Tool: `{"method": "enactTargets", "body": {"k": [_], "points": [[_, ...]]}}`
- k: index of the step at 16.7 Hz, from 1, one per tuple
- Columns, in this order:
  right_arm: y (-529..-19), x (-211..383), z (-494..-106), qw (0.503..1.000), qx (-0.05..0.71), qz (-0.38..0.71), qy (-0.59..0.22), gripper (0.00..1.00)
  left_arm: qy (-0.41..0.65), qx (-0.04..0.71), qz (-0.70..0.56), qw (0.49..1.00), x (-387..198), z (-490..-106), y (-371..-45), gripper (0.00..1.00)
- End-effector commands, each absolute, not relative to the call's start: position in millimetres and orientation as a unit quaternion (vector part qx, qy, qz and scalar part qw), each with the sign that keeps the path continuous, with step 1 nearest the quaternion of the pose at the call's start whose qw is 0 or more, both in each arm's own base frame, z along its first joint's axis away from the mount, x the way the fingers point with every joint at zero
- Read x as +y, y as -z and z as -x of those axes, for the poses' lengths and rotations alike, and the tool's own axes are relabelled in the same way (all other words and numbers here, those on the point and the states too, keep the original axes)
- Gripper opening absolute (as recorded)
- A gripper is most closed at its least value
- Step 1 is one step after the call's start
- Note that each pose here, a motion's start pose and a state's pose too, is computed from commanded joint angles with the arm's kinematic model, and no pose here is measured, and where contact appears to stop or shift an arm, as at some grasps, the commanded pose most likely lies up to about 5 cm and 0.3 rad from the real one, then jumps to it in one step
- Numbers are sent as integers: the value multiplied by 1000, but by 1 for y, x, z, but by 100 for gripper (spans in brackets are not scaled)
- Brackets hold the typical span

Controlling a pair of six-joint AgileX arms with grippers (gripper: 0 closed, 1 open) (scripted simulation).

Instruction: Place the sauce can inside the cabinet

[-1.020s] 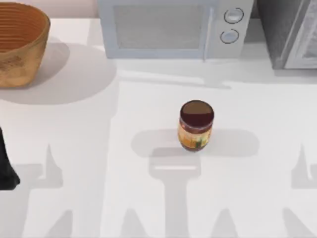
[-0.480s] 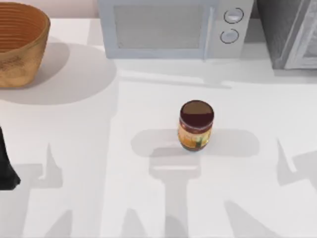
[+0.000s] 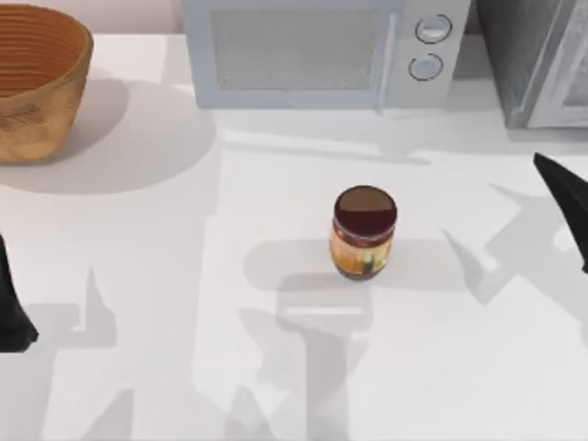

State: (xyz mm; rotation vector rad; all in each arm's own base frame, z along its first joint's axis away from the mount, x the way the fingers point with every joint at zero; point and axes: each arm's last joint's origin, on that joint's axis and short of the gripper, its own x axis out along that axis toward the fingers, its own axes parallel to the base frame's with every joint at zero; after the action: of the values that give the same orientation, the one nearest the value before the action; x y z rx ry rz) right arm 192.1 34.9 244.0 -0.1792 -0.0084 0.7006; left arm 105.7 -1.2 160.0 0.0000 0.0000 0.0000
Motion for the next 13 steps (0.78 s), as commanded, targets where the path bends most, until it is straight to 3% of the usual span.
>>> {"method": "enactTargets", "body": {"k": [6, 13], "points": [[-210, 56, -285, 859, 22, 97, -502, 100, 0, 0, 0, 1000, -1, -106, -160, 100], [-99, 75, -358, 762, 37, 66, -643, 100, 0, 0, 0, 1000, -1, -106, -160, 100]]}}
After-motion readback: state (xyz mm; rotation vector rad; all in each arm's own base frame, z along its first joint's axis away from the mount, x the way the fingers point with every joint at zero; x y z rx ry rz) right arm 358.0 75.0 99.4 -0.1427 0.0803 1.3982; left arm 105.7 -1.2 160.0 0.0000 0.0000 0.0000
